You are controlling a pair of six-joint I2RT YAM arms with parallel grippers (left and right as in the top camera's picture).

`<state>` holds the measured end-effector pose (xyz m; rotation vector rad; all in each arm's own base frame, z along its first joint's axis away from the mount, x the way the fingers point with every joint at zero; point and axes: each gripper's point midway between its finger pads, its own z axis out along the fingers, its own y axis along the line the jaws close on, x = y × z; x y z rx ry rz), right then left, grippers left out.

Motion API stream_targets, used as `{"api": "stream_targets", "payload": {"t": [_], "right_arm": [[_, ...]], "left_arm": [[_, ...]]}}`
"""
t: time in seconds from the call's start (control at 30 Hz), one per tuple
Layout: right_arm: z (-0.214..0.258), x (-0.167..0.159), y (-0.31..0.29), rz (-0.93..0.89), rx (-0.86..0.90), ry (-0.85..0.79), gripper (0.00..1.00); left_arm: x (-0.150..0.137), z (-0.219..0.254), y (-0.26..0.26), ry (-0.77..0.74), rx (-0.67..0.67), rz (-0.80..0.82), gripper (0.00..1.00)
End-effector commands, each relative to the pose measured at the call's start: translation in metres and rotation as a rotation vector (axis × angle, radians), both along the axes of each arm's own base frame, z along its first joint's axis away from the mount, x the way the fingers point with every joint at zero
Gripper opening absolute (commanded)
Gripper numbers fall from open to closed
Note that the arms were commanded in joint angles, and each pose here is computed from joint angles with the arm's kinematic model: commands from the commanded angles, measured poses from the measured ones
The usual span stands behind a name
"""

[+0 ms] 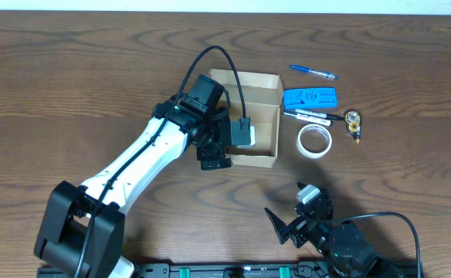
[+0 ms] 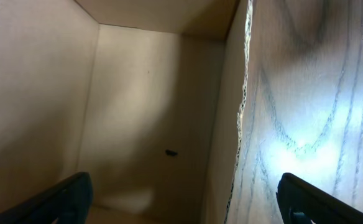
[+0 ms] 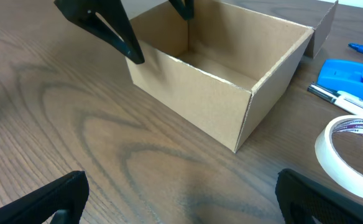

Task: Pack container
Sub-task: 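Release the box and retract the left gripper to the left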

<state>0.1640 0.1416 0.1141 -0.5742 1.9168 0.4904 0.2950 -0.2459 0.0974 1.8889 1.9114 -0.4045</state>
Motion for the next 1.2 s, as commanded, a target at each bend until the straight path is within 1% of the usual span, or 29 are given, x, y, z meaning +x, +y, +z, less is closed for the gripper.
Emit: {"api": "stream_targets", "payload": {"t": [0.0, 0.17, 0.27, 0.33, 0.4, 0.5, 0.67, 0.87, 1.0, 1.17], "right_arm": [[0.000, -0.001, 0.001, 0.003, 0.010, 0.004, 0.99], [0.000, -0.001, 0.001, 0.003, 0.010, 0.004, 0.99], [0.000, -0.001, 0.001, 0.003, 0.010, 0.004, 0.99], [0.000, -0.001, 0.001, 0.003, 0.010, 0.004, 0.99], [0.000, -0.001, 0.001, 0.003, 0.010, 0.004, 0.99], [0.000, -0.001, 0.001, 0.003, 0.010, 0.004, 0.99], [0.000, -0.001, 0.001, 0.003, 0.010, 0.004, 0.99], [0.000, -0.001, 0.001, 0.003, 0.010, 0.004, 0.99], [0.000, -0.001, 0.001, 0.003, 0.010, 0.004, 0.99], [0.000, -0.001, 0.001, 0.003, 0.010, 0.004, 0.99]], "left_arm": [[0.005, 0.040, -0.007, -0.026, -0.087, 0.076, 0.95], [0.002, 0.091, -0.007, -0.053, -0.193, 0.193, 0.95], [0.002, 0.116, 0.002, -0.102, -0.225, 0.264, 0.95], [0.011, 0.123, 0.015, -0.135, -0.207, 0.375, 0.95], [0.025, 0.124, 0.035, -0.150, -0.176, 0.548, 0.95], [0.040, 0.119, 0.060, -0.130, -0.156, 0.778, 0.95], [0.050, 0.115, 0.080, -0.039, -0.205, 0.983, 0.95], [0.050, 0.112, 0.091, 0.014, -0.215, 1.057, 0.95], [0.032, 0.109, 0.086, 0.115, -0.220, 1.059, 0.95], [0.005, 0.114, 0.095, 0.161, -0.191, 1.080, 0.95]]}}
